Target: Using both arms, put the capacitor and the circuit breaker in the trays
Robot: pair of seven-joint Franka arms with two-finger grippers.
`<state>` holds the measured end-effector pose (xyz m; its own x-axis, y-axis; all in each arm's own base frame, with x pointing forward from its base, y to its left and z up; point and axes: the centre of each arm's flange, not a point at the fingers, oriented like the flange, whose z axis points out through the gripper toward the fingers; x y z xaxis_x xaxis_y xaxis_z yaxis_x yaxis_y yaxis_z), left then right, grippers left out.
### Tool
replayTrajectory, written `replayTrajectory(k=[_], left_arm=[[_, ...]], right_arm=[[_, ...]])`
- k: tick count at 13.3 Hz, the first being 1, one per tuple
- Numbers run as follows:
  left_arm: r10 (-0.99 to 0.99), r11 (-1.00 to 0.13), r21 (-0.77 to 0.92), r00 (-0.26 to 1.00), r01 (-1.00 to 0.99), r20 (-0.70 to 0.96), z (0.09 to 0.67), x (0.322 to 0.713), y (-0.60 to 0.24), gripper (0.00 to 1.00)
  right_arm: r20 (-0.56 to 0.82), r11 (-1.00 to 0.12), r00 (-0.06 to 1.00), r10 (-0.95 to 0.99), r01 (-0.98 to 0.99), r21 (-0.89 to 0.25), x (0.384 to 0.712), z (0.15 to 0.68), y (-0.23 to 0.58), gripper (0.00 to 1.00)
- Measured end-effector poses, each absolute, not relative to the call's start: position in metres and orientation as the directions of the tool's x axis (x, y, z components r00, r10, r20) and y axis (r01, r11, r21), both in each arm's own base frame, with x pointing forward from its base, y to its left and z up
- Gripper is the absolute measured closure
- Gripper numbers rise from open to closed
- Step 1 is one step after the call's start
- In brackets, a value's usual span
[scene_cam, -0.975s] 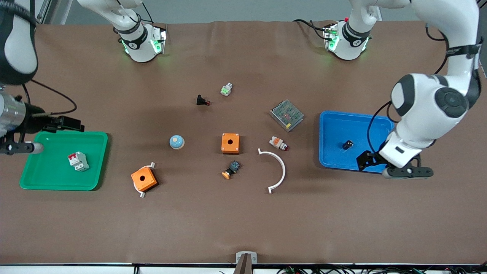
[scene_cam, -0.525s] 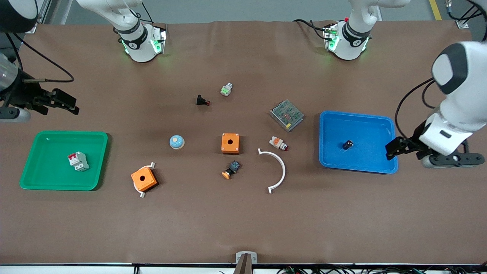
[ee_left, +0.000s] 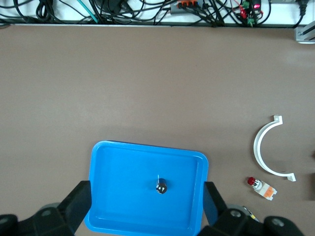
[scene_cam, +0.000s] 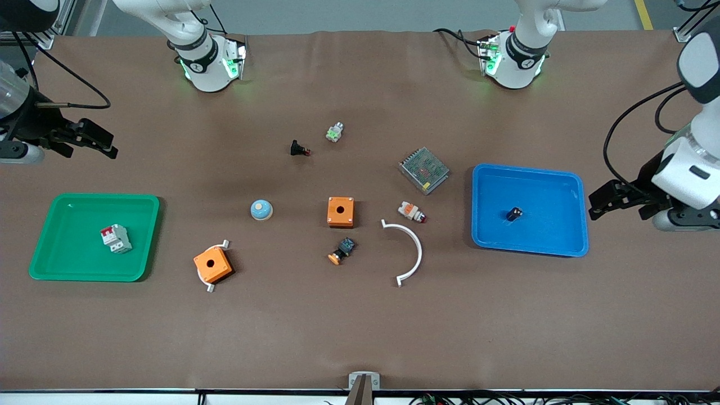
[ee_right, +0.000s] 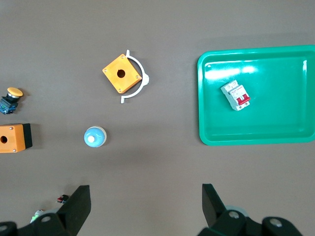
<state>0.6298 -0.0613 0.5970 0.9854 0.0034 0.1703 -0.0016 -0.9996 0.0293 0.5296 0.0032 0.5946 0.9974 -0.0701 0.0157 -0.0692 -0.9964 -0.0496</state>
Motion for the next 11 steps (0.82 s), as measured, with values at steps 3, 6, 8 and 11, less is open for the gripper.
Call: replayTrajectory(k=[3,6,8,11], left_arm=[[0.003,-0.999,0.034,0.982,-0.004,0.188,0.614,0.622,-0.061,0.00],[0.008,-0.999,0.037,0.981,0.001,0.192,0.617,0.621,-0.061,0.00],[0.013,-0.999,0.046,0.981,0.004,0.193,0.618,0.621,-0.057,0.00],[0.009,-0.998,0.070,0.982,-0.005,0.191,0.619,0.620,-0.055,0.00]], right_arm=[[0.016,-0.996,0.997,-0.073,-0.072,-0.050,0.530,0.595,0.002,0.00],[0.020,-0.996,0.997,-0.078,-0.077,-0.050,0.530,0.598,0.000,0.00],[0.018,-0.996,0.997,-0.078,-0.077,-0.050,0.528,0.608,-0.001,0.00],[0.023,-0.996,0.997,-0.079,-0.078,-0.051,0.527,0.617,-0.002,0.00]])
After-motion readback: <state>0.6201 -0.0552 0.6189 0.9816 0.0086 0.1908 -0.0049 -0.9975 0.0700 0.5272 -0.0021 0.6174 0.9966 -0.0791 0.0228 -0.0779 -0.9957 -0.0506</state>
